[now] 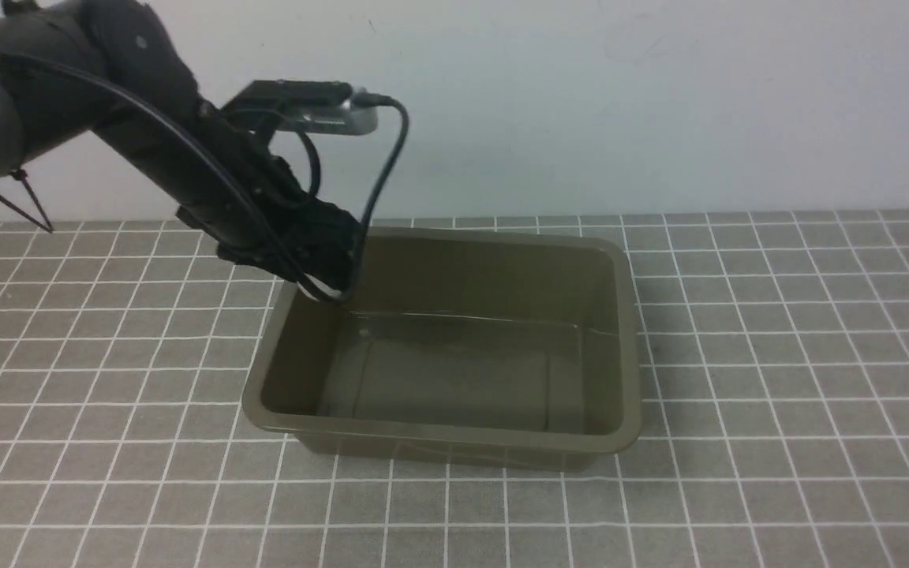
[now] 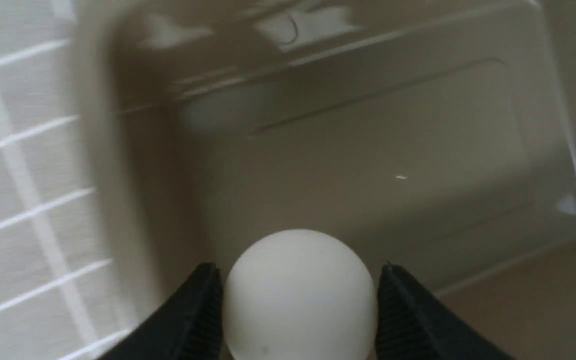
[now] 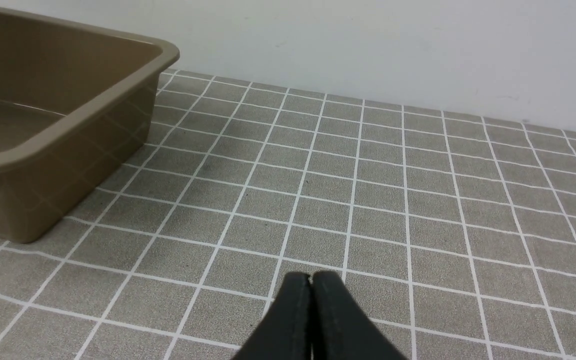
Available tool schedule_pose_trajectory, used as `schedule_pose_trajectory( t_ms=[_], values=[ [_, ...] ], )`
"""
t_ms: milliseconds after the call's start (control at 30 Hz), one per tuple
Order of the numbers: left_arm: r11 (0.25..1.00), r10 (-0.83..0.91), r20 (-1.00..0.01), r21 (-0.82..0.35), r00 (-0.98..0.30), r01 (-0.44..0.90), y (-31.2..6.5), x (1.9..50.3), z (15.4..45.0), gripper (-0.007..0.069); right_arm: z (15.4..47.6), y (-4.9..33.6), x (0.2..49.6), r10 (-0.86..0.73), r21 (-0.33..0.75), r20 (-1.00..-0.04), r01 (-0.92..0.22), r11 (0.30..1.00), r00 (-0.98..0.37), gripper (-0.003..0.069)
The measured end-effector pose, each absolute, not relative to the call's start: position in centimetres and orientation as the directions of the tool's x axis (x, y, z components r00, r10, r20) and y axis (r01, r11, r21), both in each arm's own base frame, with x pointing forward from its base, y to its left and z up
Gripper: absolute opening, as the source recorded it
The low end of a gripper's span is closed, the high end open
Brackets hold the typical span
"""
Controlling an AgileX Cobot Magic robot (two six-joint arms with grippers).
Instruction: Put the table tennis balls into the box on the grey coffee tablecloth.
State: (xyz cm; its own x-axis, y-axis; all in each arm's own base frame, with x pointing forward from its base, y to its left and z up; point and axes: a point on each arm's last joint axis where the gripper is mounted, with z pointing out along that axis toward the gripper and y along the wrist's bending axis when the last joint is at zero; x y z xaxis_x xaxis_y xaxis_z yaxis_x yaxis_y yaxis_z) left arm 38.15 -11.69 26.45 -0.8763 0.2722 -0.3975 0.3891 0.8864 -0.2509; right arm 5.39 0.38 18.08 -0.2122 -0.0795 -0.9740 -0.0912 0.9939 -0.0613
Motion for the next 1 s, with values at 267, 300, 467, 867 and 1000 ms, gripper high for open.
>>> schedule_pose_trajectory(
  t_ms=[267, 300, 467, 867, 1000],
  values=[
    [0.903, 0.224, -0.372, -0.267, -0.901, 0.335, -13.9, 38.6, 26.6, 0.0474, 18.1, 0.4, 5.4, -0.08, -0.061, -0.974, -0.091, 0.994, -0.212, -0.001],
    [0.911, 0.221, -0.375, -0.25, -0.9, 0.328, -13.7, 38.4, 27.3, 0.0451, 18.1, 0.4, 5.4, -0.08, -0.061, -0.974, -0.091, 0.994, -0.212, -0.001],
    [0.941, 0.204, -0.461, -0.15, -0.863, 0.303, -11.9, 35.5, 33.3, 0.0132, 18.1, 0.4, 5.4, -0.08, -0.061, -0.974, -0.091, 0.994, -0.212, -0.001],
    [0.928, 0.102, -0.814, -0.129, -0.572, 0.349, -8.2, 21.0, 41.1, -0.0005, 18.1, 0.4, 5.4, -0.08, -0.061, -0.974, -0.091, 0.994, -0.212, -0.001],
    [0.929, 0.105, -0.807, -0.129, -0.582, 0.347, -7.5, 19.0, 39.8, -0.0005, 18.1, 0.4, 5.4, -0.08, -0.061, -0.974, -0.091, 0.994, -0.212, -0.001]
  ],
)
